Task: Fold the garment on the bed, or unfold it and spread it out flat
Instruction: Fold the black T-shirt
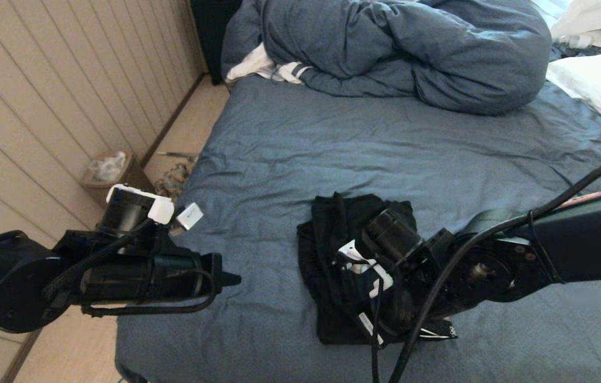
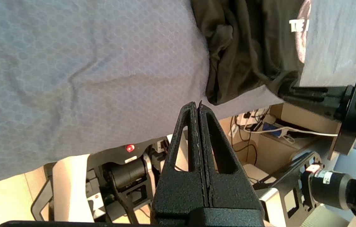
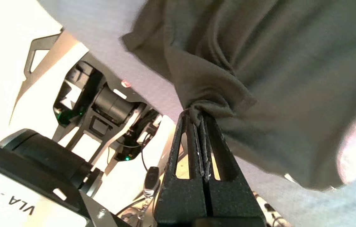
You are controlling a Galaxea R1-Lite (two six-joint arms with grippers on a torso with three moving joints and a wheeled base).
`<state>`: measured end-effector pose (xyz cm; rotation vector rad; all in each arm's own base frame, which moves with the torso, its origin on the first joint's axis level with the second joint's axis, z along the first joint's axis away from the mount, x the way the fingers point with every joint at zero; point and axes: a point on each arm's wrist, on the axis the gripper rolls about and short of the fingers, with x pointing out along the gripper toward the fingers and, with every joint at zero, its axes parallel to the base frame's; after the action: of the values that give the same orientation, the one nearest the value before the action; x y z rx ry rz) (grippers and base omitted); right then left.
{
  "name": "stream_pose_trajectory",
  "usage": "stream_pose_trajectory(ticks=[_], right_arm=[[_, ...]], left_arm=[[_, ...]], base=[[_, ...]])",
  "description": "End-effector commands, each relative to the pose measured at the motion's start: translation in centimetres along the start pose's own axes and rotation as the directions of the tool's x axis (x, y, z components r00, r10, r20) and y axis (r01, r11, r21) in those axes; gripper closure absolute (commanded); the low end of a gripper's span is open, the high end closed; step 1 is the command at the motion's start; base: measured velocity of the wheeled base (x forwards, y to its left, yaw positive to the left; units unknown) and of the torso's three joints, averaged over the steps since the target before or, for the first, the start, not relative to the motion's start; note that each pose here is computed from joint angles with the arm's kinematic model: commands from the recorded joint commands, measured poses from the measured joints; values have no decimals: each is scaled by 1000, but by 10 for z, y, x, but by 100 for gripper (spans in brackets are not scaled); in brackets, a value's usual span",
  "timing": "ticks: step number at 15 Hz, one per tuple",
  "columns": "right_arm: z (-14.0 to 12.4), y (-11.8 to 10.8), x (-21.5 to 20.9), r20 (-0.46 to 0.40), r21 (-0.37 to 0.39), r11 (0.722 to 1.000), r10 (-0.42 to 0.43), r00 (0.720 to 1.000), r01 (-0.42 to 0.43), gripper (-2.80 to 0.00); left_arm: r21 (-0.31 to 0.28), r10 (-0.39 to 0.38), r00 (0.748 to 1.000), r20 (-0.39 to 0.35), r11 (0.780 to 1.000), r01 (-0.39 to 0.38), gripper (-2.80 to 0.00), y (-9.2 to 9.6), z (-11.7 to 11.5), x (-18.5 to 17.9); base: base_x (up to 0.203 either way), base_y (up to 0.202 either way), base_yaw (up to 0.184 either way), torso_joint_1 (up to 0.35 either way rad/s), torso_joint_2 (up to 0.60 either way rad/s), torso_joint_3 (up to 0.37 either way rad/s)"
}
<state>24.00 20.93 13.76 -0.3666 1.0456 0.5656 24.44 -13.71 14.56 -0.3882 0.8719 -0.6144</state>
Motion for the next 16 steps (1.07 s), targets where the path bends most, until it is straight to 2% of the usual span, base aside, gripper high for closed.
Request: stream_pose_trajectory(ticks=[1, 6, 7, 12, 15, 16], right_arm=[[-2, 4, 3, -2, -11, 1000, 6, 1000, -6, 0], [-3, 15, 28, -34, -47, 999, 8, 999, -10, 0], [-3, 16, 29, -29, -53, 998, 12, 999, -14, -280], [4, 15, 15, 50, -48, 999, 24, 998, -21, -280], [28, 5, -6, 181, -3, 1000, 7, 983, -7, -280], [41, -9, -14, 233, 39, 999, -24, 972, 15, 0]], left_arm=[[-3, -1, 1000, -3, 1000, 1, 0, 0, 0, 1], [-3, 0, 1000, -2, 1000, 0, 0, 0, 0, 2], [-3, 0, 1000, -2, 1000, 0, 0, 0, 0, 2], [-7, 4, 1000, -11, 1000, -5, 0, 2, 0, 5], [-6, 2, 1000, -11, 1000, -2, 0, 1, -1, 4], [-5, -1, 1000, -5, 1000, 1, 0, 0, 0, 3]], base=[[0, 0, 0, 0, 0, 0], [0, 0, 0, 0, 0, 0], [0, 0, 0, 0, 0, 0], [0, 0, 0, 0, 0, 0], [0, 0, 0, 0, 0, 0], [0, 0, 0, 0, 0, 0]])
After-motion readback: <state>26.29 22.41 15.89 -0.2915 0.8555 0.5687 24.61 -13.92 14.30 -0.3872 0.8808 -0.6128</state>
